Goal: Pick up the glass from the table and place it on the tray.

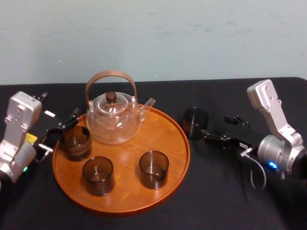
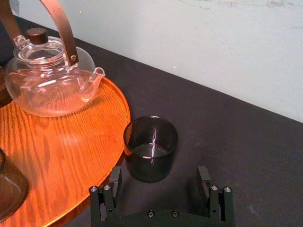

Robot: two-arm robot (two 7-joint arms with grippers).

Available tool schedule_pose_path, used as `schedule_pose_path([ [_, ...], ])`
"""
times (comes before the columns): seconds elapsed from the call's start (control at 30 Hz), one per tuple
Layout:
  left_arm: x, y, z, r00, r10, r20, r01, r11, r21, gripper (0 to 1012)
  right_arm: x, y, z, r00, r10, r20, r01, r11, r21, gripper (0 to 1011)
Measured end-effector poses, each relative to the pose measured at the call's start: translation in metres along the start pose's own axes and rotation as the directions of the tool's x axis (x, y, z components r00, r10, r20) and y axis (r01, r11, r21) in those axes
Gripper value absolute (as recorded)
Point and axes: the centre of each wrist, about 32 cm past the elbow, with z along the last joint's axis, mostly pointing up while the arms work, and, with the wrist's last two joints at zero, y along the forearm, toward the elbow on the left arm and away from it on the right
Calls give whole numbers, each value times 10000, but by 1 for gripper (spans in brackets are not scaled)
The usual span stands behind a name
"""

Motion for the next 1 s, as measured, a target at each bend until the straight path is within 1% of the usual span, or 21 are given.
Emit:
schedule_pose_path([
  [0.03,0,0,0,10000,1,0,-1,10000,0,1001,0,0,0,10000,0,0,0,10000,0,1002],
  [0.23,0,0,0,10000,0,0,0,10000,1,1001,22,130,45,9999,45,-99,-46,9999,-137,1002],
  [0.47,0,0,0,10000,1,0,-1,10000,0,1001,23,238,84,9997,197,-125,-200,9996,-197,1002],
  [0.77,0,0,0,10000,1,0,-1,10000,0,1001,23,334,113,9995,300,-106,-303,9992,-271,1002],
  [1.0,0,0,0,10000,0,0,0,10000,0,1001,42,414,131,9995,288,-154,-293,9991,-322,1002],
])
